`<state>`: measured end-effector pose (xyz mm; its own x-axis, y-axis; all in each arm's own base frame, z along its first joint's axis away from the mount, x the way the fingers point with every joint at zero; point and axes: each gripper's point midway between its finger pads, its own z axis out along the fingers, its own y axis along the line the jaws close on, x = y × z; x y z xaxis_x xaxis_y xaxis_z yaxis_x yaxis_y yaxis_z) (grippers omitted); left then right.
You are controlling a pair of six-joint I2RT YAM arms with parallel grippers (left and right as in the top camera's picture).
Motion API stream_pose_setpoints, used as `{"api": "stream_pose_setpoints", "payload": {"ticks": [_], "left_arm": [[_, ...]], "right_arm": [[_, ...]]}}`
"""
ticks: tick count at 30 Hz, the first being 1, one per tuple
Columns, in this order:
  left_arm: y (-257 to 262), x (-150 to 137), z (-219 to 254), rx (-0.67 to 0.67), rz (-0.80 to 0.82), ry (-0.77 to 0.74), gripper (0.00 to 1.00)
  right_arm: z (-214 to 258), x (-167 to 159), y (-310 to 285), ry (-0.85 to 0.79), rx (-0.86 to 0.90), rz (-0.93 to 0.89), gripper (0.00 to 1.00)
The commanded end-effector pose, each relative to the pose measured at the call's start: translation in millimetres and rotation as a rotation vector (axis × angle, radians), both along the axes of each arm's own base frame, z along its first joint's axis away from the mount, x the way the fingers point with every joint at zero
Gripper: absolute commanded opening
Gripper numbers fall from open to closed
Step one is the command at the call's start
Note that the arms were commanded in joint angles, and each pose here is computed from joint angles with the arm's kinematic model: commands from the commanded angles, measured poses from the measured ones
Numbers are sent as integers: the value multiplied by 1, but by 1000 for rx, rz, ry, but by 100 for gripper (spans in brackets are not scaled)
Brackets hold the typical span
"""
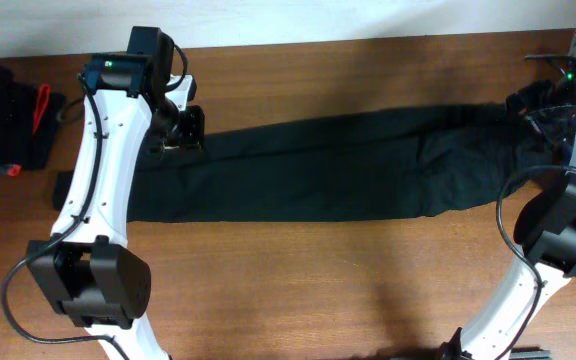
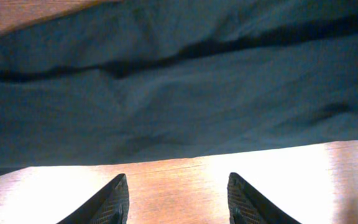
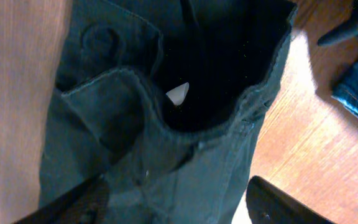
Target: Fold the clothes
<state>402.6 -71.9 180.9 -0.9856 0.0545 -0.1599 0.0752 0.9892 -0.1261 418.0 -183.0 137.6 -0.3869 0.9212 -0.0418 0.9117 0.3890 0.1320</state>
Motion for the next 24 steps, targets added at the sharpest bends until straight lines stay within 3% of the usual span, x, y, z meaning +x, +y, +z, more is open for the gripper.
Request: {"api": "stream_pose_setpoints", "payload": {"ticks": [1,11,12,13,16,20,24], "left_arm": [[-1,-2,-2,-3,-21,7,51],[-1,-2,-2,-2,-21,10,51],[-1,-2,-2,-2,-21,10,51],[-1,-2,-2,-2,-21,10,51],[-1,-2,-2,-3,-21,7,51],[-1,-2,-2,-2,-21,9,51],[-1,-2,-2,-2,-21,10,51]], "right_arm": [[-7,4,2,5,8,-26,71],[-11,10,0,-10,21,-136,72],[-11,11,0,-12,21,-136,80],[-11,12,0,-16,19,-136,99],[-11,13,-1,-20,17,-135,99],[-11,12,-1,-16,19,-135,64],[-11,12,1,-15,29,-134,59]]}}
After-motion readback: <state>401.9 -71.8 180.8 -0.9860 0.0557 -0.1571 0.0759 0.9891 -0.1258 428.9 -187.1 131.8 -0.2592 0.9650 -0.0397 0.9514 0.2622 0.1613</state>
